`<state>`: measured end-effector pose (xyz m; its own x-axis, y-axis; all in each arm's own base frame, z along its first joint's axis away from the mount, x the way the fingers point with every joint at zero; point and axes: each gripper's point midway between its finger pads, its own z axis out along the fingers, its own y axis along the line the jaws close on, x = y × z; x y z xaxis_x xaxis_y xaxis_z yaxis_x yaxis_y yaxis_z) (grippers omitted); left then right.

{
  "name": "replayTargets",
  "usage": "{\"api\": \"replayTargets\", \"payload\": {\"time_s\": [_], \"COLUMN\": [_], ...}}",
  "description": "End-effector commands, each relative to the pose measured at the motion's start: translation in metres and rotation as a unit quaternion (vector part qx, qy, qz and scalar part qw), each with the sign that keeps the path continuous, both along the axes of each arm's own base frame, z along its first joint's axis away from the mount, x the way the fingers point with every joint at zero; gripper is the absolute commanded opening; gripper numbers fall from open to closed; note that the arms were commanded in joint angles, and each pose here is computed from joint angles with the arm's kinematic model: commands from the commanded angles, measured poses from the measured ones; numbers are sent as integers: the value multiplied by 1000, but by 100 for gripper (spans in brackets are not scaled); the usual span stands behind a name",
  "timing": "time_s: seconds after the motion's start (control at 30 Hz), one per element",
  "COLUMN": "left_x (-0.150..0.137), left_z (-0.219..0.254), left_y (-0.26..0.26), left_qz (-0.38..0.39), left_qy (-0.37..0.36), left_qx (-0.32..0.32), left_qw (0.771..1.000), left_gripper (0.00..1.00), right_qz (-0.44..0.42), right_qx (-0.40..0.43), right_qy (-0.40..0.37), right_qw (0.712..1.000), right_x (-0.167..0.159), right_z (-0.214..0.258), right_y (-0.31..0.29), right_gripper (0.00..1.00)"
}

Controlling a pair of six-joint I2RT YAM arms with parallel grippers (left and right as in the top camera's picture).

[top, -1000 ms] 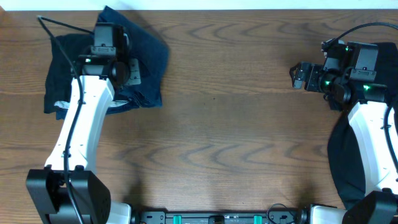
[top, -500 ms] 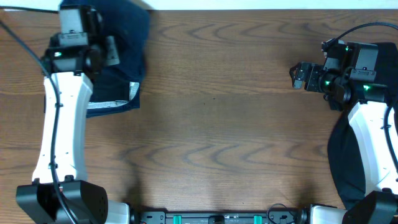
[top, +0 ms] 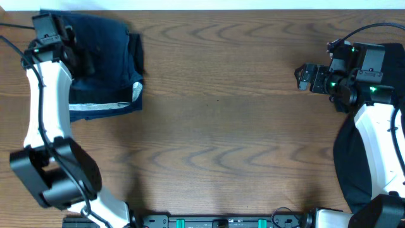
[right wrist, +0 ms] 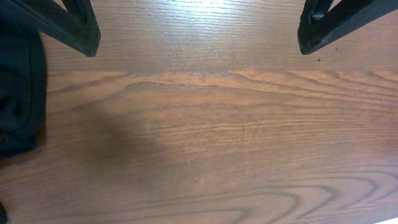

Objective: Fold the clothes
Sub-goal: 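Lower the shorts onto the black stack and open the left gripper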

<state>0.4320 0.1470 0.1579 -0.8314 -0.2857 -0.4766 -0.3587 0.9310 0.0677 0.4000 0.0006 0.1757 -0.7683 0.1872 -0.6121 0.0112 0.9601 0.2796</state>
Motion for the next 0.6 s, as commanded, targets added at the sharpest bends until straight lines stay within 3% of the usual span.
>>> {"api": "replayTargets", "payload": {"time_s": [0.0, 0.13, 0.17, 0.43, 0.47, 0.5, 0.53, 0.57], "left_x": [-3, -10, -12, -5, -5, -6, -7, -9], "left_z": [8, 13, 16, 58, 61, 64, 63, 61], "left_y": [37, 60, 63, 28, 24, 20, 18, 17], "left_qz": [37, 71, 81, 67, 65, 63, 62, 68], "left_qy": [-4, -19, -26, -115, -121, -124, -122, -117], "left_qx": [37, 37, 30, -80, -92, -101, -106, -110], "left_qw": [999, 997, 996, 988, 986, 985, 985, 985], "left_gripper": [46, 84, 88, 89, 83, 63, 33, 19], "right_qz": [-6, -5, -5, -5, -6, -6, -6, -6], "right_qx": [0, 0, 0, 0, 0, 0, 0, 0], "right_qy": [2, 2, 2, 2, 2, 2, 2, 2], "right_qw": [1000, 1000, 1000, 1000, 1000, 1000, 1000, 1000], "right_x": [0, 0, 0, 0, 0, 0, 0, 0], "right_z": [-2, -2, -2, -2, -2, -2, -2, -2], "right_y": [-3, -3, -3, -3, -3, -3, -3, -3], "right_gripper": [99, 99, 99, 99, 99, 99, 99, 99]}}
